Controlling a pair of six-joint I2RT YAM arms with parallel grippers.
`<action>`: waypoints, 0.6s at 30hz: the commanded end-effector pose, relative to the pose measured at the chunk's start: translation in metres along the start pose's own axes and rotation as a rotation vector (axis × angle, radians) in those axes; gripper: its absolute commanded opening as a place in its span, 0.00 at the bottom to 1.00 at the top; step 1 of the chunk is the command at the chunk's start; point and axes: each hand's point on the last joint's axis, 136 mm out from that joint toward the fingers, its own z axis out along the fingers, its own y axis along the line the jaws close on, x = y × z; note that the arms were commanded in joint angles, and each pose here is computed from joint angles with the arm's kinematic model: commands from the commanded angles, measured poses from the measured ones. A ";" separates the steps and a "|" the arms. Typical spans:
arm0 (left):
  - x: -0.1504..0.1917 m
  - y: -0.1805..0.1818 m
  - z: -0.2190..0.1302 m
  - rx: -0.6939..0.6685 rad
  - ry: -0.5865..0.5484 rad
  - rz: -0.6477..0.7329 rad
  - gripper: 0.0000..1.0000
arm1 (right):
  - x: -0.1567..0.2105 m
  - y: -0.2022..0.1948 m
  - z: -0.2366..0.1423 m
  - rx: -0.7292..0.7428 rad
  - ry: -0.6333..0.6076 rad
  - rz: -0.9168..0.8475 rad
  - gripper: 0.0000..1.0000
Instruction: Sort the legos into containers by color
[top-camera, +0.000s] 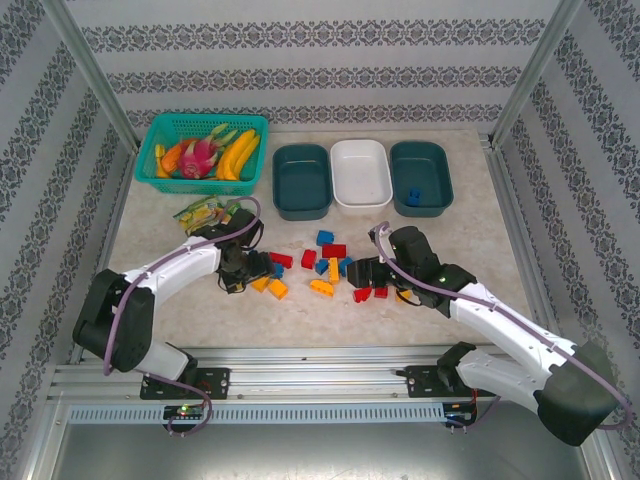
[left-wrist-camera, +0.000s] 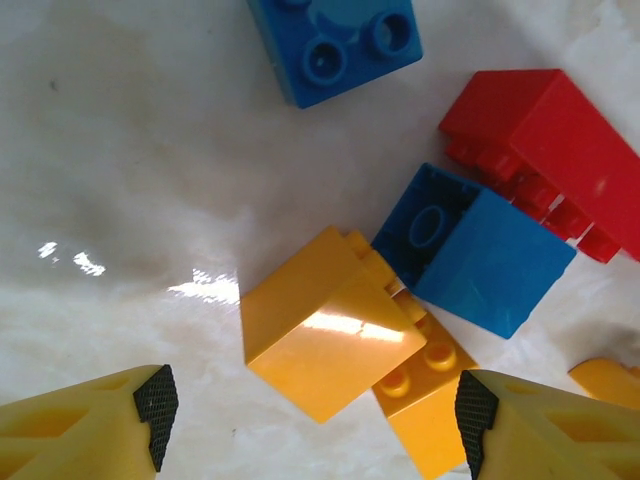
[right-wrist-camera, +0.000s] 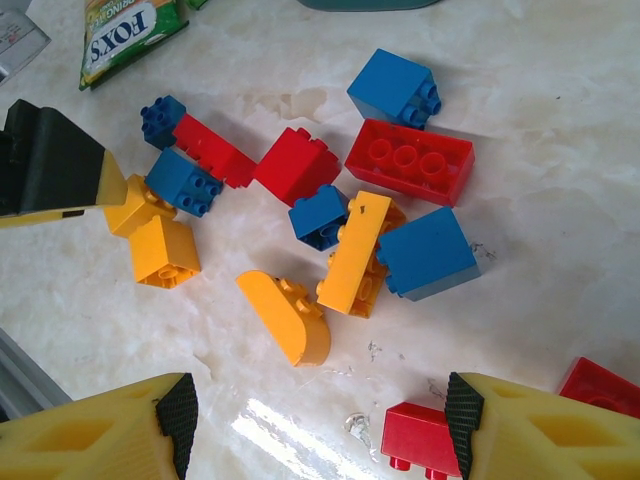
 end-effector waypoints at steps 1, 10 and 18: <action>-0.003 -0.003 0.006 0.005 0.007 -0.006 0.75 | -0.007 0.011 -0.001 -0.034 -0.008 0.008 0.69; -0.004 -0.004 0.008 -0.045 0.056 0.173 0.69 | -0.005 0.007 0.003 -0.011 0.010 0.020 0.69; -0.005 0.003 0.012 -0.115 0.108 0.305 0.66 | -0.005 0.005 0.011 0.004 0.040 0.029 0.69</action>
